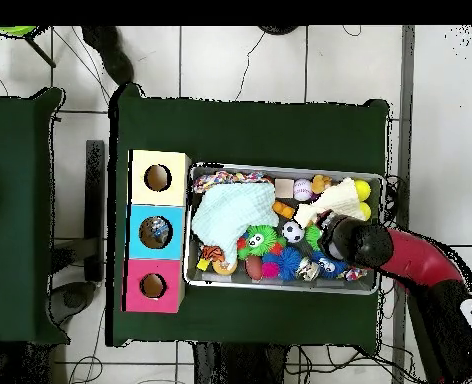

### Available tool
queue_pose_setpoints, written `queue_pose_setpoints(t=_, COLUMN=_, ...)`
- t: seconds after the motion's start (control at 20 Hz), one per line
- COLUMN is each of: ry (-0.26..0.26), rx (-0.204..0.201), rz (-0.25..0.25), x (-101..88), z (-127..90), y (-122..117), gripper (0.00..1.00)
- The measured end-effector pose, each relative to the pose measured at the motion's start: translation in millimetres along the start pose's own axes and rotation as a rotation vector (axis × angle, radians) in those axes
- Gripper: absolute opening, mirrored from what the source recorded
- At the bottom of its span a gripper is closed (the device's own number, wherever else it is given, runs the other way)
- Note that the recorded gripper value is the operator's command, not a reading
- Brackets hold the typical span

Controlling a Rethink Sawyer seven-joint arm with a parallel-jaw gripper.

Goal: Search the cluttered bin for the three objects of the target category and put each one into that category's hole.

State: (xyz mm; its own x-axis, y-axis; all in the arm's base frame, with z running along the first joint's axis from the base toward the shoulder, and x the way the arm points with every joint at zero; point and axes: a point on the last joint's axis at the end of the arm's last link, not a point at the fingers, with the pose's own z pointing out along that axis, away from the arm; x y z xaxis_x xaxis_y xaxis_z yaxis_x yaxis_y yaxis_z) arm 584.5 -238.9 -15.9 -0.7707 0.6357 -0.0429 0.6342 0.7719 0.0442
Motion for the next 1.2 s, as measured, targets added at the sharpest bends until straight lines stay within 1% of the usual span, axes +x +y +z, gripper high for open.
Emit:
queue_pose_setpoints(t=0.05, ry=0.001, rx=-0.010, rz=-0.009, x=-1.5, z=0, y=1, gripper=1.00)
queue_pose_setpoints(t=0.15, ry=-0.001, rx=-0.016, rz=-0.016, x=-2.6, z=0, y=1, gripper=1.00)
queue_pose_setpoints(t=0.25, ry=-0.008, rx=-0.029, rz=-0.035, x=-5.6, z=0, y=1, gripper=1.00)
queue_pose_setpoints(t=0.4, ry=-0.007, rx=-0.031, rz=-0.050, x=-7.5, z=1, y=2, gripper=1.00)
queue_pose_setpoints(t=0.45, ry=-0.001, rx=-0.030, rz=-0.060, x=-8.4, z=1, y=3, gripper=1.00)
queue_pose_setpoints(t=0.55, ry=0.007, rx=-0.029, rz=-0.064, x=-9.6, z=0, y=5, gripper=1.00)
queue_pose_setpoints(t=0.7, ry=0.022, rx=-0.022, rz=-0.061, x=-12.1, z=-1, y=3, gripper=1.00)
queue_pose_setpoints(t=0.9, ry=0.027, rx=-0.017, rz=-0.055, x=-15.8, z=-3, y=1, gripper=1.00)
queue_pose_setpoints(t=1.2, ry=0.040, rx=-0.028, rz=-0.019, x=-22.9, z=-7, y=-4, gripper=1.00)
